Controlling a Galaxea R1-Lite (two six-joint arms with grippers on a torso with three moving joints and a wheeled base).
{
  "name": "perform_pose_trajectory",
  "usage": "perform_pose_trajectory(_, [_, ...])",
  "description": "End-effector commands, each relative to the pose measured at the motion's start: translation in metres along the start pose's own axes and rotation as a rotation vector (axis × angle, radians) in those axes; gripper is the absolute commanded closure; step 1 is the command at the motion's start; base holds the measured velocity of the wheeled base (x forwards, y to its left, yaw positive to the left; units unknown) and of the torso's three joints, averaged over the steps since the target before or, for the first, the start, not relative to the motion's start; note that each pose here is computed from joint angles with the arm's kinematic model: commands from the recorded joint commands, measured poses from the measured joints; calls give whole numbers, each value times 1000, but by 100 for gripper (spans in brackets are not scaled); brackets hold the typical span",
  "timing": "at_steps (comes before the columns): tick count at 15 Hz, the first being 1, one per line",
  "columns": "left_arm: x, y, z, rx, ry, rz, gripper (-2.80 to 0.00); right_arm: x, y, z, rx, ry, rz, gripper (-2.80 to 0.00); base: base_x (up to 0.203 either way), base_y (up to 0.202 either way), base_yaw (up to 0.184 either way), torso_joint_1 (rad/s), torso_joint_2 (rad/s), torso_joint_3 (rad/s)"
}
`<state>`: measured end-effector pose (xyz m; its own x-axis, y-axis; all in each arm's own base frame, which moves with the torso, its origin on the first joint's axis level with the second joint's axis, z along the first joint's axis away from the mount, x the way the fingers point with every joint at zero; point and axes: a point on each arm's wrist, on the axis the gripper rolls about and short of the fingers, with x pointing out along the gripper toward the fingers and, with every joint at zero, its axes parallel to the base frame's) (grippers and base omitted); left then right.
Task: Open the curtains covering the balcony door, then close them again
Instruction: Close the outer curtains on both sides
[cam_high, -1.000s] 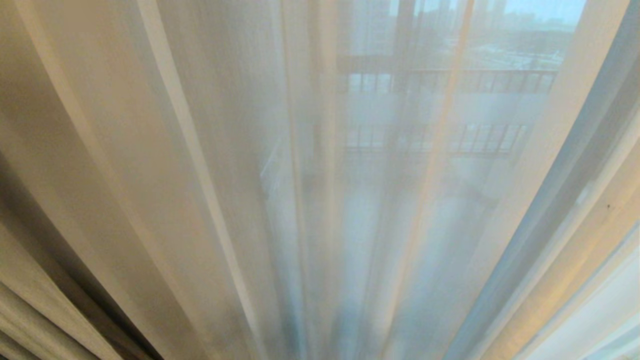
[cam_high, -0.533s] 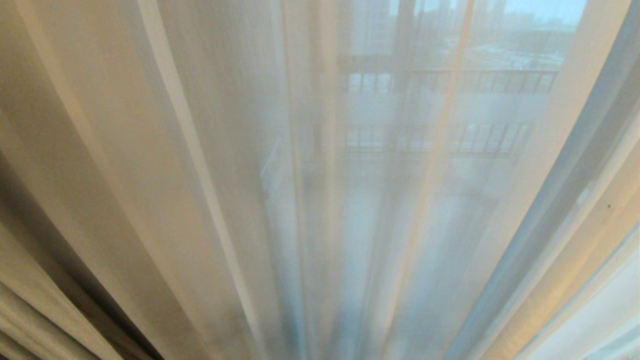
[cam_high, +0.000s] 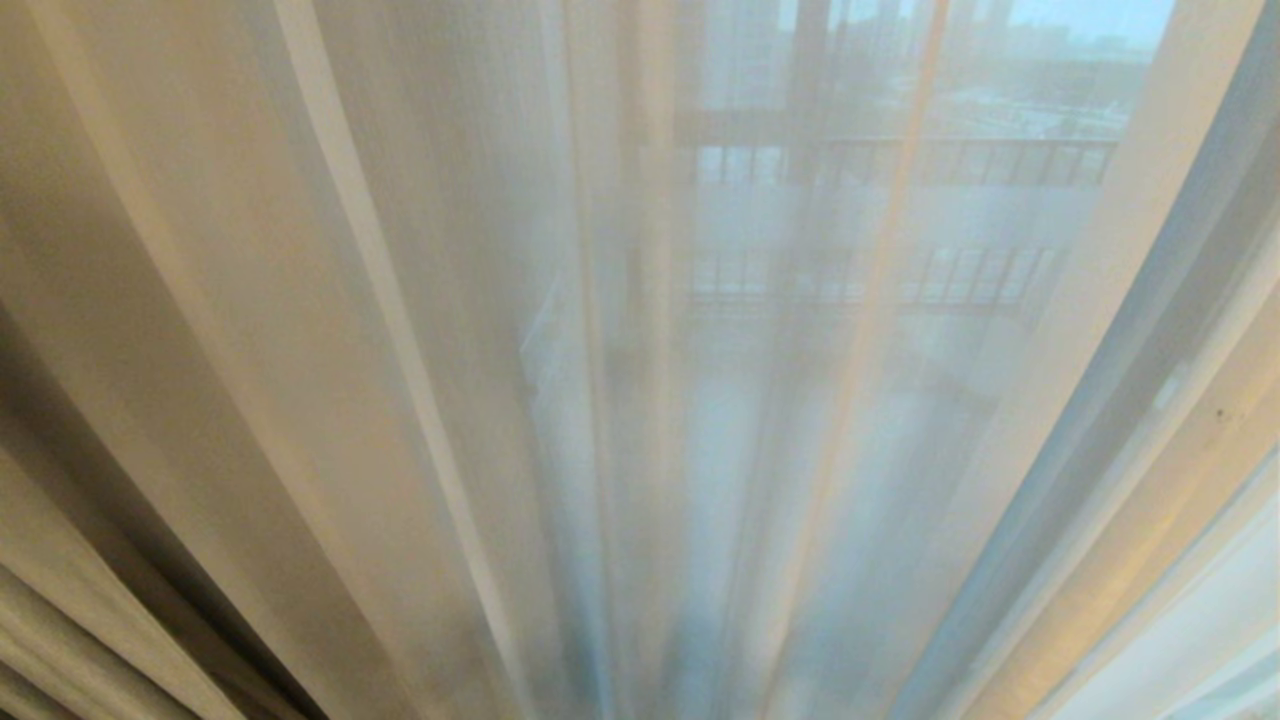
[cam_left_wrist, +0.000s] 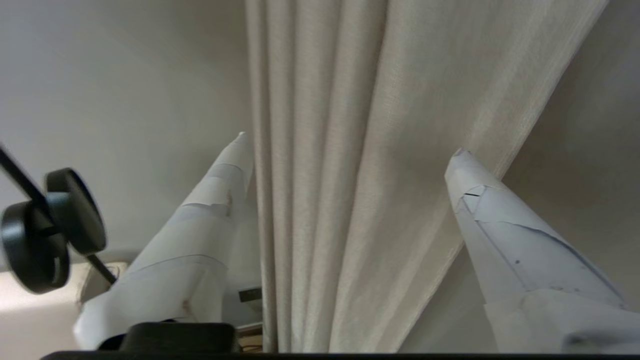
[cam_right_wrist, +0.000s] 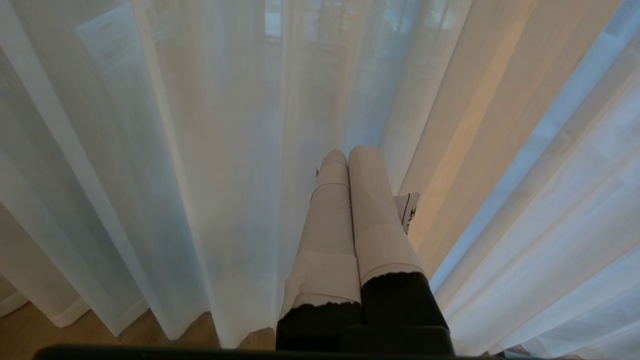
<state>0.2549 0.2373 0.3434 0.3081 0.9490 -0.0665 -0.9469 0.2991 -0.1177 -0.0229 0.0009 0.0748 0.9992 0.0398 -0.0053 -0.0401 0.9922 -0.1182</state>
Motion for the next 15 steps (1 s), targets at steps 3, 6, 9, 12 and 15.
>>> perform_pose_trajectory(3, [37, -20, -15, 13, 37, -38, -280, 0, 0, 0, -1, 1, 0, 0, 0, 0, 0, 0, 0, 0])
perform_pose_trajectory(6, [61, -32, -24, 12, 35, -41, -280, 0, 0, 0, -1, 1, 1, 0, 0, 0, 0, 0, 0, 0])
perform_pose_trajectory(9, [81, -27, -40, 32, 67, -12, -280, 0, 0, 0, -1, 2, 0, 0, 0, 0, 0, 0, 0, 0])
perform_pose_trajectory(12, [88, -24, -48, 20, 83, -2, -280, 0, 0, 0, -1, 2, 2, 0, 0, 0, 0, 0, 0, 0])
perform_pose_trajectory(15, [92, -26, -53, -23, 115, -84, -280, 0, 0, 0, -1, 1, 2, 0, 0, 0, 0, 0, 0, 0])
